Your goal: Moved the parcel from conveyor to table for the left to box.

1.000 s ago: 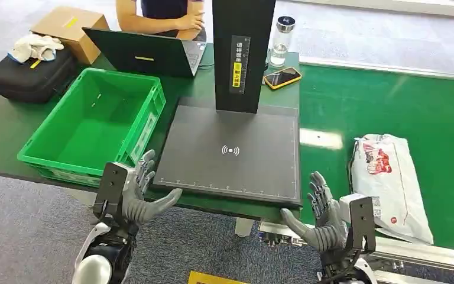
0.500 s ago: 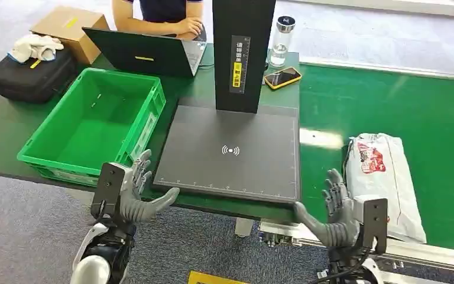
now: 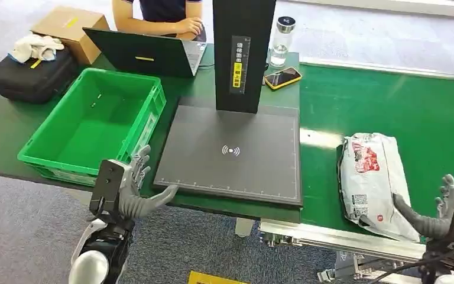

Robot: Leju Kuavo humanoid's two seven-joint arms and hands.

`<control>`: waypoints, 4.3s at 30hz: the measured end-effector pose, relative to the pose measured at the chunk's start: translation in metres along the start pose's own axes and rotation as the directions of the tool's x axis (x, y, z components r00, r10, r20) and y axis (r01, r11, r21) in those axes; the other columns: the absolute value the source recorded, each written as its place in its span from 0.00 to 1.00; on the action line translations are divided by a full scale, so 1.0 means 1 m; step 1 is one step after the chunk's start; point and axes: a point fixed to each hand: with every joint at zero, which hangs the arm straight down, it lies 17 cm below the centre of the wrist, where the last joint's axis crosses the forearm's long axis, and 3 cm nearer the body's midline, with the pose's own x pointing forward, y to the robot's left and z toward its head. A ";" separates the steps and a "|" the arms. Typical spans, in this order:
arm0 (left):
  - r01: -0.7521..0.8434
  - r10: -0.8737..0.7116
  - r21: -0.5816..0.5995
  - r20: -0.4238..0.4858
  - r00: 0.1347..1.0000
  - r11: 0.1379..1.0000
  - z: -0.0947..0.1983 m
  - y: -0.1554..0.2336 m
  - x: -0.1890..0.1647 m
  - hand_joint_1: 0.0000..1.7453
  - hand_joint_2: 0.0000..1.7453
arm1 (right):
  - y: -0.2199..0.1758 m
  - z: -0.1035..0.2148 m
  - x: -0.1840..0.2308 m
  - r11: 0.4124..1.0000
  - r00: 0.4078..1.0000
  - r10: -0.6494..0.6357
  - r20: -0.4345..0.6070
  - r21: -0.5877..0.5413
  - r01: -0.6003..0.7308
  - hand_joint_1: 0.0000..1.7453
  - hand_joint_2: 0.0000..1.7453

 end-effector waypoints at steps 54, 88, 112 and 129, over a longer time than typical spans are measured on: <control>-0.015 0.015 0.025 0.016 1.000 1.000 -0.006 0.014 -0.003 0.00 1.00 | 0.042 0.056 -0.152 0.900 0.888 -0.234 -0.396 0.256 0.352 0.00 1.00; 0.002 -0.002 0.047 -0.011 1.000 0.999 -0.001 0.018 -0.013 0.00 1.00 | 0.014 0.018 -0.171 0.974 0.876 -0.221 -0.429 -0.147 0.173 0.00 1.00; -0.015 0.015 0.021 -0.002 1.000 1.000 -0.001 0.014 -0.009 0.00 1.00 | 0.146 0.043 -0.141 0.898 0.890 -0.207 -0.406 0.282 0.337 0.00 1.00; -0.012 0.012 0.020 -0.003 1.000 1.000 0.000 0.014 -0.010 0.00 1.00 | 0.178 0.048 -0.125 0.856 0.889 -0.212 -0.405 0.362 0.369 0.00 1.00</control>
